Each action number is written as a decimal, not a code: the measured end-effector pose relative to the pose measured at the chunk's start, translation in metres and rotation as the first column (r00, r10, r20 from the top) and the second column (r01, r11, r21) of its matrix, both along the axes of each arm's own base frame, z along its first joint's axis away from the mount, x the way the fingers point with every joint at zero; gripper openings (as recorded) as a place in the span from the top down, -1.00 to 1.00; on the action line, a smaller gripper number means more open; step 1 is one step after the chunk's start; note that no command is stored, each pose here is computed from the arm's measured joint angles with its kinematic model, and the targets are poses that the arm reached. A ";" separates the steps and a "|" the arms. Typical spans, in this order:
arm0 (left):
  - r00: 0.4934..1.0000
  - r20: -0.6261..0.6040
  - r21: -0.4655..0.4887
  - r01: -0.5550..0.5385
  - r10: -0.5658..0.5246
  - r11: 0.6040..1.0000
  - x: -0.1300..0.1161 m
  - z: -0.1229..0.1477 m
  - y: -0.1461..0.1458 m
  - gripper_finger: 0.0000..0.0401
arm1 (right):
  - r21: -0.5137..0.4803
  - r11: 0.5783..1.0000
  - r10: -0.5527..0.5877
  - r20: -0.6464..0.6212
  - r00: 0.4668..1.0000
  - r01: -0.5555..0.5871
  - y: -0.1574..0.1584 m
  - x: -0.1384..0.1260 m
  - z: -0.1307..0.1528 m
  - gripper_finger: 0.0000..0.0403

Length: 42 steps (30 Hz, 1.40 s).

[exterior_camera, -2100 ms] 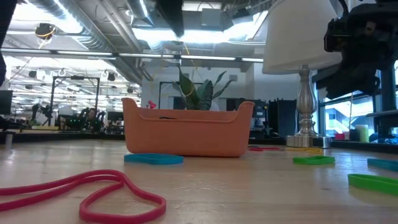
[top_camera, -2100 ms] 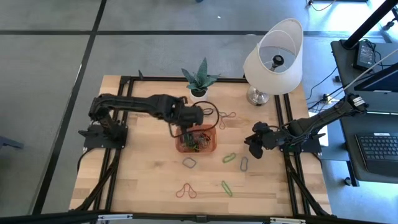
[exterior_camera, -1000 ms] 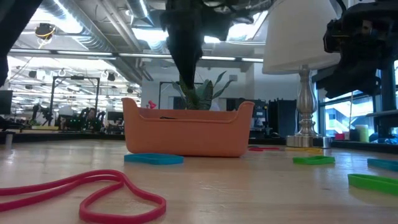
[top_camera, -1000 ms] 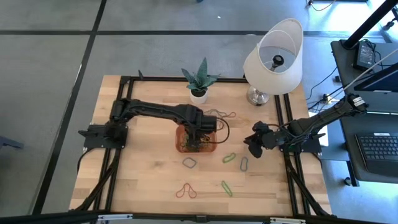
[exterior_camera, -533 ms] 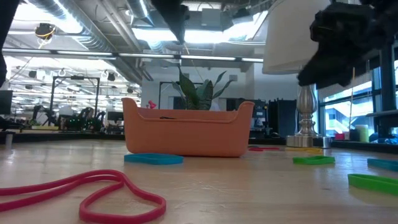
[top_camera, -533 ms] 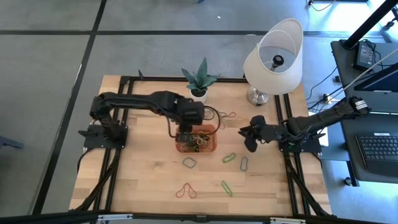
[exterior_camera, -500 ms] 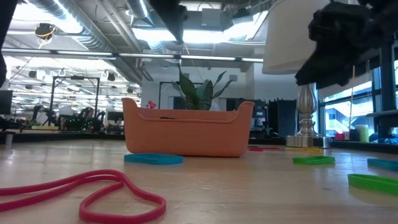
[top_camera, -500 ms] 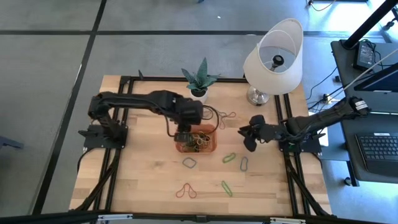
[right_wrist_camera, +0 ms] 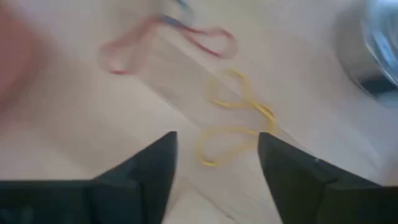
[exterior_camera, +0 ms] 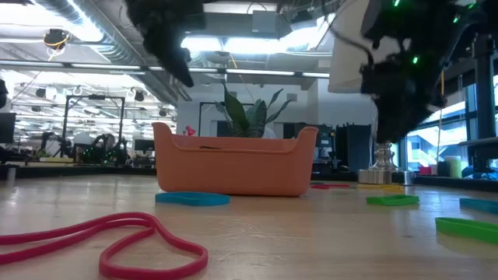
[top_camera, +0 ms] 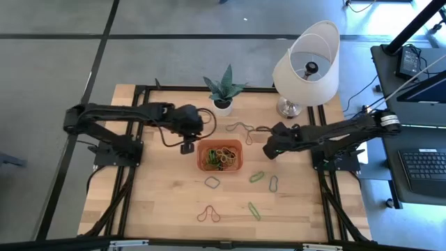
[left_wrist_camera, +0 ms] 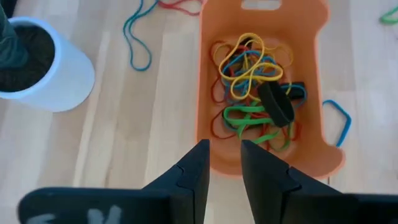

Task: Pick and place rubber bands into bin
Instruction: Put the red rubber band into the orange bin

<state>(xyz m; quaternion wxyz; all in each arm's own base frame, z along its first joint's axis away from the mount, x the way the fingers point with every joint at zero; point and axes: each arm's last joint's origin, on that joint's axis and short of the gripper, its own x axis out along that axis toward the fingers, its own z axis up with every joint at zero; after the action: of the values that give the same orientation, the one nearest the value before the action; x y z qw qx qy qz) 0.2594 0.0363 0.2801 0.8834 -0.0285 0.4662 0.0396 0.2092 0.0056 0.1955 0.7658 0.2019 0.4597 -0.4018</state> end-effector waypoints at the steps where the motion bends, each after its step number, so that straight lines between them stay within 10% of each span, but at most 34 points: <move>1: 1.000 0.023 -0.005 -0.002 0.002 1.000 -0.005 -0.003 0.001 0.57 | 0.013 0.999 -0.038 -0.020 0.999 0.038 -0.001 0.000 -0.004 -0.21; 9: 0.995 0.098 -0.015 -0.031 0.032 0.999 -0.041 -0.024 0.010 0.59 | 0.214 0.942 -0.259 -0.027 0.965 0.259 -0.002 0.005 -0.018 -0.57; 23: 0.992 0.103 -0.001 -0.073 0.072 0.997 -0.064 -0.037 0.025 0.62 | 0.227 0.902 -0.385 0.038 0.922 0.367 0.003 0.007 -0.018 -0.30; 32: 0.993 0.110 -0.002 -0.037 0.037 0.999 -0.065 -0.036 0.026 0.62 | 0.083 0.989 -0.144 0.263 0.954 0.126 -0.026 0.050 -0.024 -0.25; 42: 0.993 0.110 -0.012 -0.049 0.050 0.999 -0.065 -0.036 0.026 0.62 | 0.107 0.992 -0.077 0.166 0.983 0.059 -0.044 0.079 -0.078 -0.25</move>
<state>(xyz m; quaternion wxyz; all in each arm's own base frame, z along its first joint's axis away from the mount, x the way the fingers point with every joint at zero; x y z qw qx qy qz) 0.1948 0.0625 0.2438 0.9064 -0.0463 0.4159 0.0580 0.2887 -0.0386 0.1180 0.7767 0.2897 0.4055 -0.3852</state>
